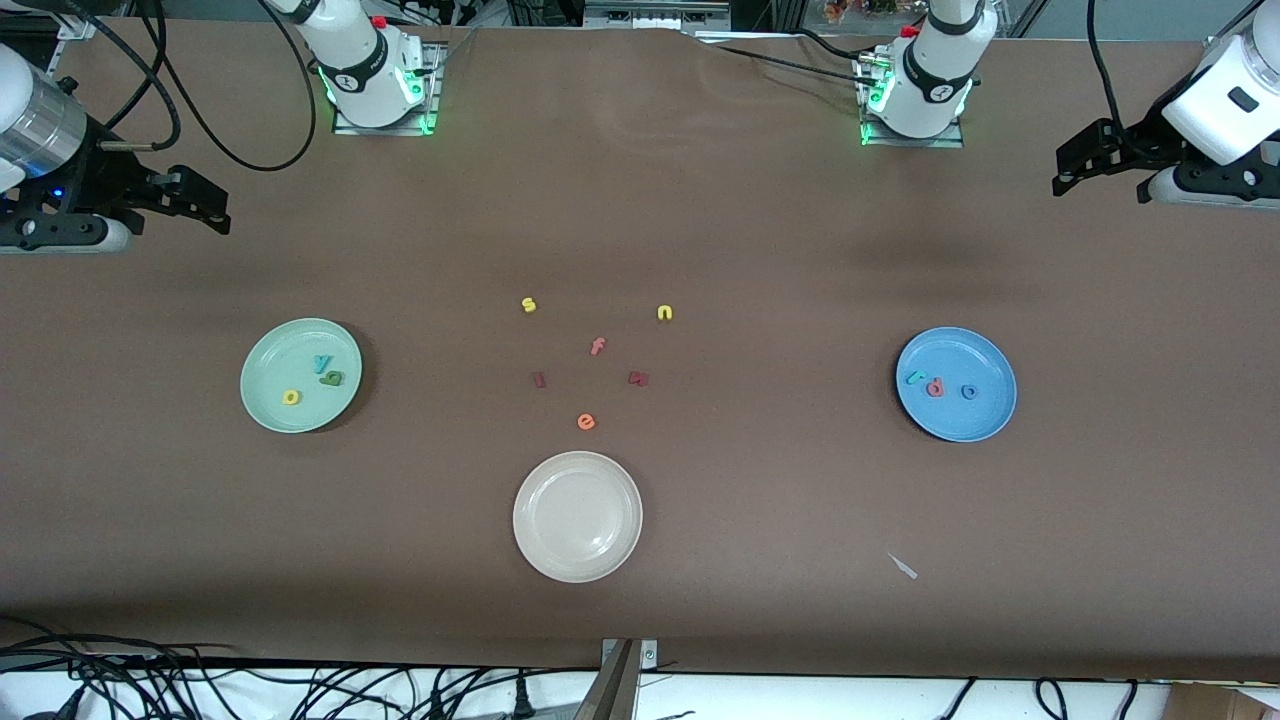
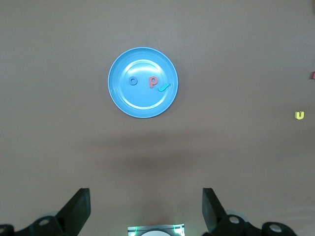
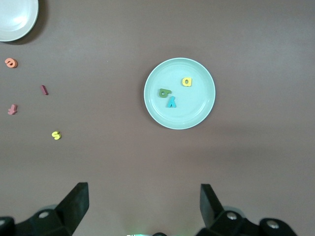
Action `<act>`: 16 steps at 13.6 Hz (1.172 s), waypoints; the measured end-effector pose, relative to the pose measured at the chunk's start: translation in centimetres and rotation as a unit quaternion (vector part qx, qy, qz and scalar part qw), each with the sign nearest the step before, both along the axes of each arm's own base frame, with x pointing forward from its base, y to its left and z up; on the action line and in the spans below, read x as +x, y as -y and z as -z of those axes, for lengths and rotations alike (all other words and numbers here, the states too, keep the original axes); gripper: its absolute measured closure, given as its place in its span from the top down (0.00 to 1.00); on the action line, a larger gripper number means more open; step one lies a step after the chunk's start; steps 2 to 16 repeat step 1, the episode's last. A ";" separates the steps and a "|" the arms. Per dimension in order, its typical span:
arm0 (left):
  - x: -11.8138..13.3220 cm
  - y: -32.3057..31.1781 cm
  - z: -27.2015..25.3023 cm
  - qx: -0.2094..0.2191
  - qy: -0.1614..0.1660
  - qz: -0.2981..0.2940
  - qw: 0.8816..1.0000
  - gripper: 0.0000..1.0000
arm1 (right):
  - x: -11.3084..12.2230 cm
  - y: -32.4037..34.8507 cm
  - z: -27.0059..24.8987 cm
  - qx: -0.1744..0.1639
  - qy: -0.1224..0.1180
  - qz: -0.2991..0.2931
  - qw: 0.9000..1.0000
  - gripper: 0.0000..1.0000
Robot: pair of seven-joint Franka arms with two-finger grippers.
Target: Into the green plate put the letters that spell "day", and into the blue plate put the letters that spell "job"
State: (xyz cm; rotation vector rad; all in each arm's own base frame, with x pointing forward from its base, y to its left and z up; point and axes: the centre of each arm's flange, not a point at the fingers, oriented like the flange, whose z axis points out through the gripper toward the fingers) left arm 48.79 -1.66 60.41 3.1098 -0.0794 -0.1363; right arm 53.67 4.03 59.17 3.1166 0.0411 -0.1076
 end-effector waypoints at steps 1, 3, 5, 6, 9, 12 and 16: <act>0.0 0.0 0.0 0.000 0.000 0.000 1.000 1.00 | 0.0 0.0 0.0 0.000 0.000 0.000 1.000 1.00; 0.0 0.0 0.0 0.000 0.000 0.000 1.000 1.00 | 0.0 0.0 0.0 0.000 0.000 0.000 1.000 1.00; 0.0 0.0 0.0 0.000 0.000 0.000 1.000 1.00 | 0.0 0.0 0.0 0.000 0.000 0.000 1.000 1.00; 0.0 0.0 0.0 0.000 0.000 0.000 1.000 1.00 | 0.0 0.0 0.0 0.000 0.000 0.000 1.000 1.00; 0.0 0.0 0.0 0.000 0.000 0.000 1.000 1.00 | 0.0 0.0 0.0 0.000 0.000 0.000 1.000 1.00; 0.0 0.0 0.0 0.000 0.000 0.000 1.000 1.00 | 0.0 0.0 0.0 0.000 0.000 0.000 1.000 1.00; 0.0 0.0 0.0 0.000 0.000 0.000 1.000 1.00 | 0.0 0.0 0.0 0.000 0.000 0.000 1.000 1.00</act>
